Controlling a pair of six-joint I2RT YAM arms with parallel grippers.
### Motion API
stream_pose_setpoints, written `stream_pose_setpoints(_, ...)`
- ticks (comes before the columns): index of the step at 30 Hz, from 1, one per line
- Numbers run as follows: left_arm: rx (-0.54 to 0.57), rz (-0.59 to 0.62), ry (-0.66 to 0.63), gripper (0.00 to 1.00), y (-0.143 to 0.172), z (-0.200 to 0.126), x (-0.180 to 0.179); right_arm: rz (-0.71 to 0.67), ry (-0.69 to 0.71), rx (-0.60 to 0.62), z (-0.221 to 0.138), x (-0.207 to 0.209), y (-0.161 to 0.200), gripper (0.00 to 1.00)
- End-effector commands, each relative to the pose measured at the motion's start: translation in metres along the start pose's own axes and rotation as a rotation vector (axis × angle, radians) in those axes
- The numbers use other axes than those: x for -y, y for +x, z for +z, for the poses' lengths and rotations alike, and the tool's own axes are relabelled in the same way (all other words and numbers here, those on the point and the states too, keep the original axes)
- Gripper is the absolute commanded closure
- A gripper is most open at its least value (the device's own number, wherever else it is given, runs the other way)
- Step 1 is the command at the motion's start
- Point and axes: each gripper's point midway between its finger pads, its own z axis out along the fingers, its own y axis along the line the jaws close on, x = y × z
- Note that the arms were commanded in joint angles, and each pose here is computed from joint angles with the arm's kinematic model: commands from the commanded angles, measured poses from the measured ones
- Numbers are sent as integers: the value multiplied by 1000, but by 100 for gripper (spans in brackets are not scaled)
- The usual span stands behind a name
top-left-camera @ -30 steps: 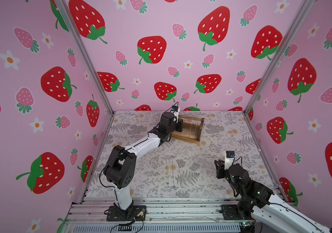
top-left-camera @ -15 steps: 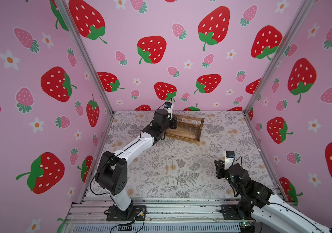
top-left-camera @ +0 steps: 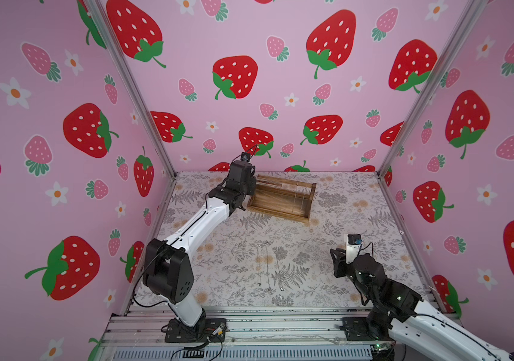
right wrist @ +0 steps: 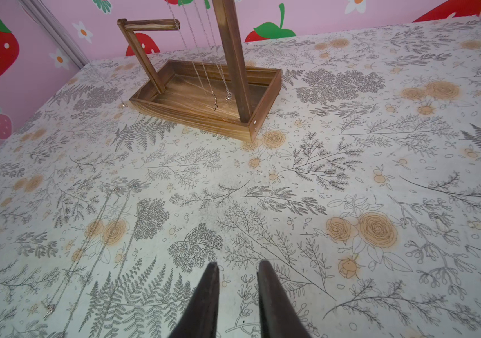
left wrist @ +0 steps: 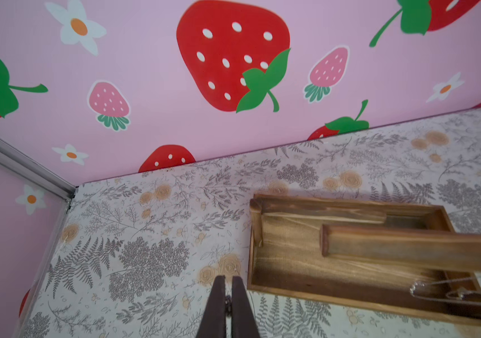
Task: Take the necklace off the jewelry display stand
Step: Take off the necklace from the stand, then place the necklace at the center of the board.
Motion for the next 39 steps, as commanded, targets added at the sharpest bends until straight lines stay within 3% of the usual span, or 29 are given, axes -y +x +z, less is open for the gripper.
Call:
stream_pose_setpoints(1,-26,-23,187,100,-11,-54,16,-6,-159,-24,-10,-32,-14,74)
stream_pose_setpoints(8,-41,-144,598,100,4,-147,65,-89,-497,-202,-34,-107,-27,70)
stream_pose_setpoints(12,-61,-108,744,100,19,-187,93,-121,-624,-268,-47,-131,-30,70)
stream_pose_setpoints(17,-111,-57,924,100,42,-224,129,-159,-708,-262,-64,-142,-36,67)
stream_pose_setpoints(25,-116,-175,1219,100,58,-260,167,-153,-761,-225,-78,-144,-40,66)
stream_pose_setpoints(29,-131,-164,1311,100,61,-279,184,-144,-868,-243,-87,-157,-33,67)
stream_pose_setpoints(39,-164,-111,1360,100,76,-300,211,-167,-1060,-222,-108,-188,-30,63)
